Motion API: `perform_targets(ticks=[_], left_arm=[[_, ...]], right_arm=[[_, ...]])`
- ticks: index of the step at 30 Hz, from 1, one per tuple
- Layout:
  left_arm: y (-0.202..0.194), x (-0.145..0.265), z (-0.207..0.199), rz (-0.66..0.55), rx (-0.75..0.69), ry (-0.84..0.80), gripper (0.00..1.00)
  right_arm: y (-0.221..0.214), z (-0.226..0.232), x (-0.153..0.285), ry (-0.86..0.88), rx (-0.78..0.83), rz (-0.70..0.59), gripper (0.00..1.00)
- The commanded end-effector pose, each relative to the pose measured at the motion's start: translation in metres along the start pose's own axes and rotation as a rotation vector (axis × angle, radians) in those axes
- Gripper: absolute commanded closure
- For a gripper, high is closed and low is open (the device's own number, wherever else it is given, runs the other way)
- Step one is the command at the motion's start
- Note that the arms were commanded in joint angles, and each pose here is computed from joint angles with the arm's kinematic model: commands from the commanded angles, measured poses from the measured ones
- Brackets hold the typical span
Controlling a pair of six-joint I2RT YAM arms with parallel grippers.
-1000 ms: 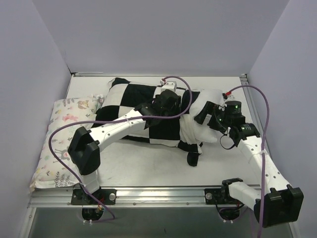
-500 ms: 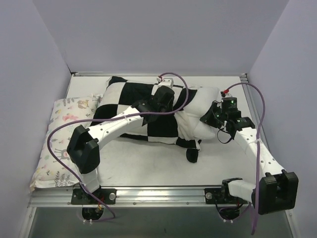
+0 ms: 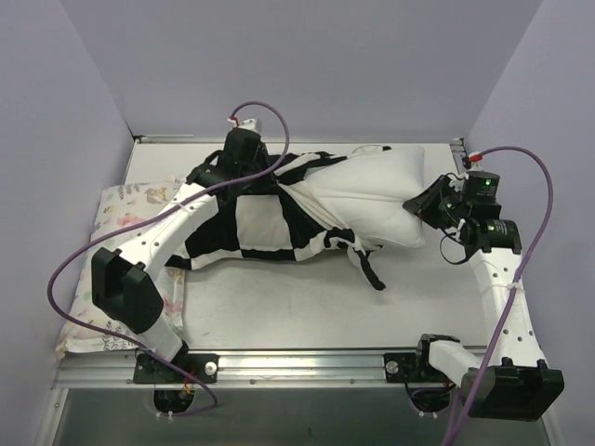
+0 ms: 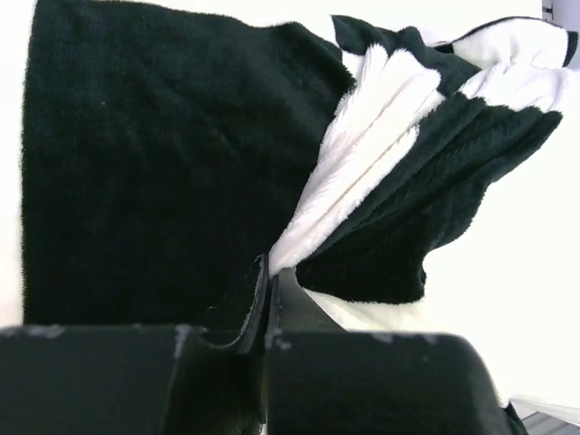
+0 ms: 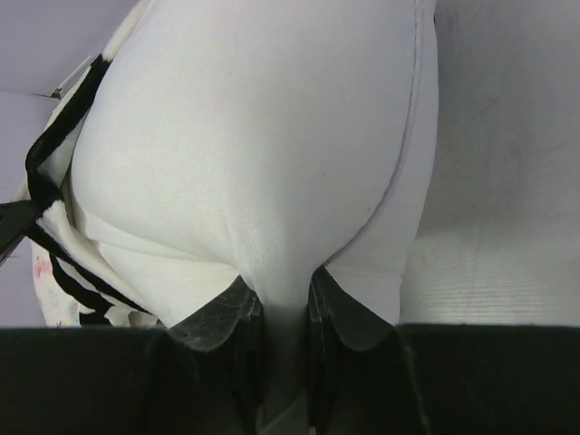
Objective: Remove the pillowcase from the pillow
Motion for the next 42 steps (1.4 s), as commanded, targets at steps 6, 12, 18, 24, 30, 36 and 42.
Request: perform_targets(ticks=[6, 12, 18, 24, 30, 36, 42], left_arm=[[0.008, 0.039, -0.006, -0.128, -0.130, -0.005, 0.59], [-0.047, 0.081, -0.051, -0.129, -0.176, -0.169, 0.16], [-0.133, 0.090, -0.032, -0.058, -0.218, -0.110, 0.13], [-0.152, 0.061, -0.023, -0.120, -0.197, -0.117, 0.10], [-0.132, 0.035, -0.001, -0.230, -0.112, -0.064, 0.11], [-0.105, 0.027, 0.048, -0.263, -0.052, 0.115, 0.78], [-0.056, 0.044, 0.144, -0.293, 0.083, 0.479, 1.00]], right_arm=[[0.027, -0.012, 0.011, -0.131, 0.052, -0.131, 1.00], [0.033, 0.002, 0.014, -0.128, 0.090, -0.144, 1.00], [0.031, 0.012, 0.014, -0.122, 0.117, -0.130, 1.00], [0.032, 0.016, 0.017, -0.122, 0.131, -0.131, 1.00], [0.036, 0.015, 0.022, -0.145, 0.144, -0.138, 1.00], [0.045, 0.014, 0.027, -0.156, 0.138, -0.158, 1.00], [0.061, 0.006, 0.034, -0.166, 0.091, -0.186, 1.00]])
Point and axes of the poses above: each gripper's point midway between its finger pads, its own x axis back along the fingers, its own z axis along the line the jaws close on, y = z × x, the point moved 1 cm from there along x, back along the fingers, and after that the axes turned 4 degrees about x, right-handed, at the moved point
